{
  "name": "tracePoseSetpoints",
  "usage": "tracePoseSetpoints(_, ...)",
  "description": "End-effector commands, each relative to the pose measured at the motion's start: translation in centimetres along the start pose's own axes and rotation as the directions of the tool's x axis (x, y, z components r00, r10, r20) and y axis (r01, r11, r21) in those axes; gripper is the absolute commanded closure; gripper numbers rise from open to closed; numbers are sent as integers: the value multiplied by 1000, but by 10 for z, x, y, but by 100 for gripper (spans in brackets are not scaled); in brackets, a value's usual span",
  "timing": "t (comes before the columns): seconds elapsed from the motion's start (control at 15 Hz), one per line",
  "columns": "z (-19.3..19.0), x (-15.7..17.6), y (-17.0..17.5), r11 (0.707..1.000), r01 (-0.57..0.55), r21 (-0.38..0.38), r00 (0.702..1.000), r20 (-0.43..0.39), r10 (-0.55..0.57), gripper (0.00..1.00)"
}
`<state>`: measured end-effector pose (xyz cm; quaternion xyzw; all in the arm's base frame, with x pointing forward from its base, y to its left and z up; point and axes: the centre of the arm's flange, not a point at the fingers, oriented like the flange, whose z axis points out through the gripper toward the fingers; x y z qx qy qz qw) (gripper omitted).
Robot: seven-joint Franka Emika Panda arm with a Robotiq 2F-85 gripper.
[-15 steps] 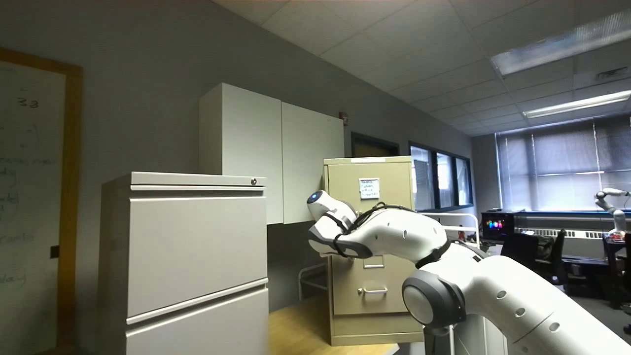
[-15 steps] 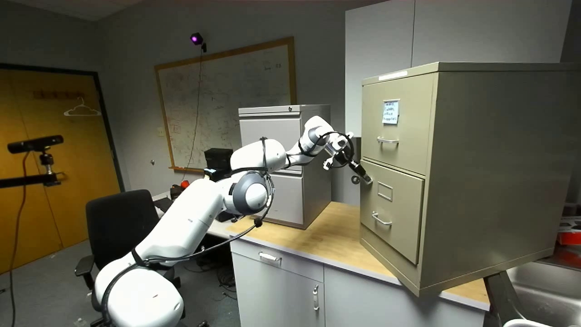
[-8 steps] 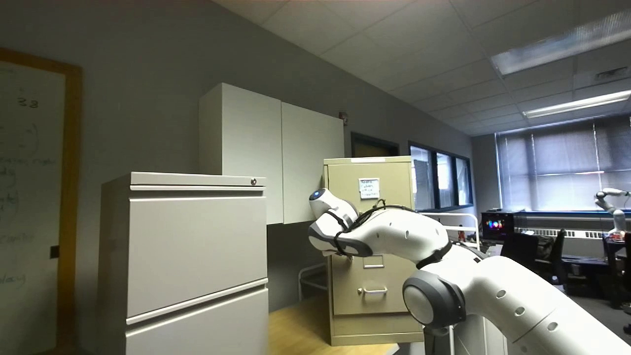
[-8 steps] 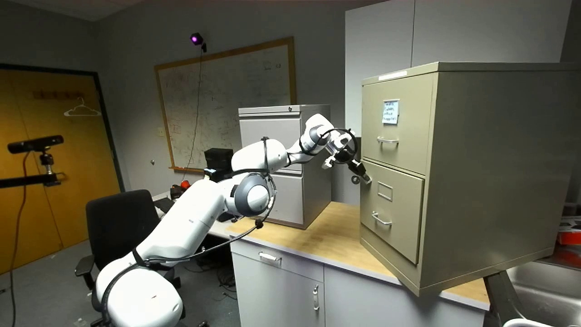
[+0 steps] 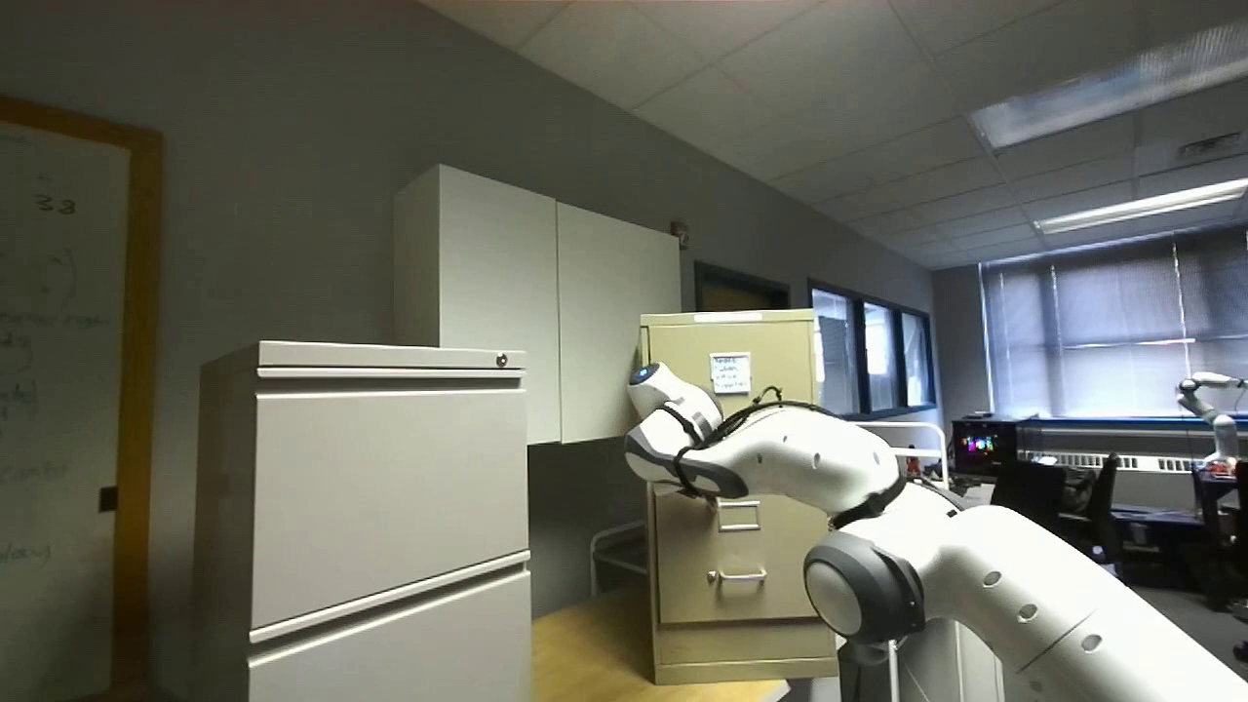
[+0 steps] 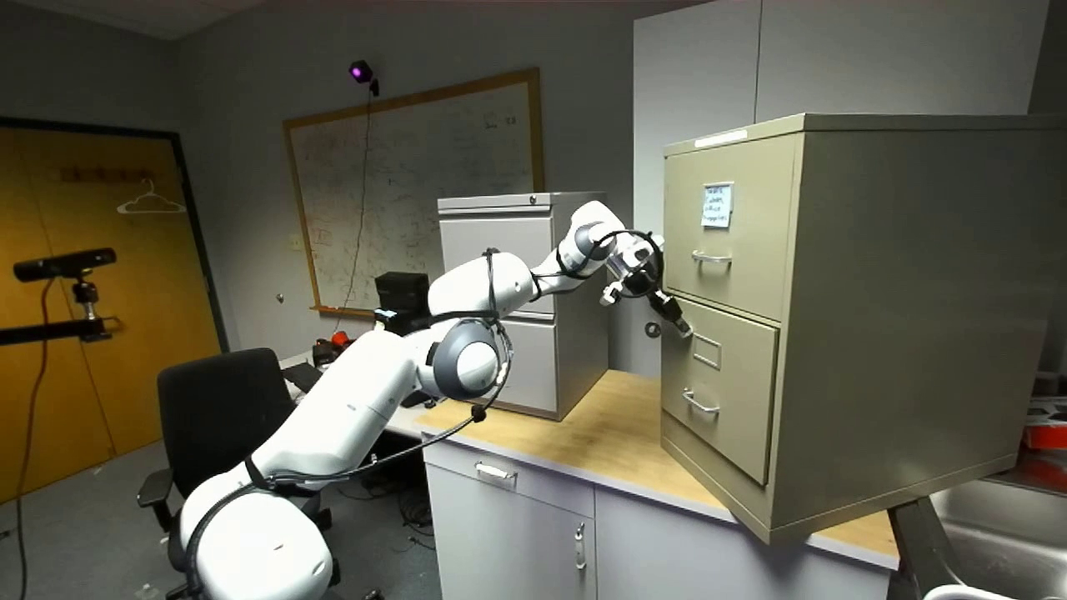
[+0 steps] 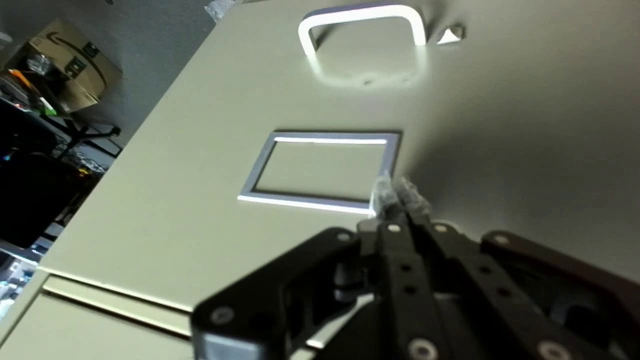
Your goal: Close the bottom drawer of the beige file cabinet
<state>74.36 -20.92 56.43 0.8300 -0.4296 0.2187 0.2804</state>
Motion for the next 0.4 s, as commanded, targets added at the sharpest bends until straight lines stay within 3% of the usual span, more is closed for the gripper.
tracePoseSetpoints(0.0, -5, 79, 0, 997, -48, 53, 998, 50, 45, 100)
tracePoseSetpoints(0.13, -9, 86, 10, 995, -56, 85, 992, 117, 46, 100)
tracePoseSetpoints(0.33, -15, 94, 24, 995, -31, 94, 994, 112, 20, 100)
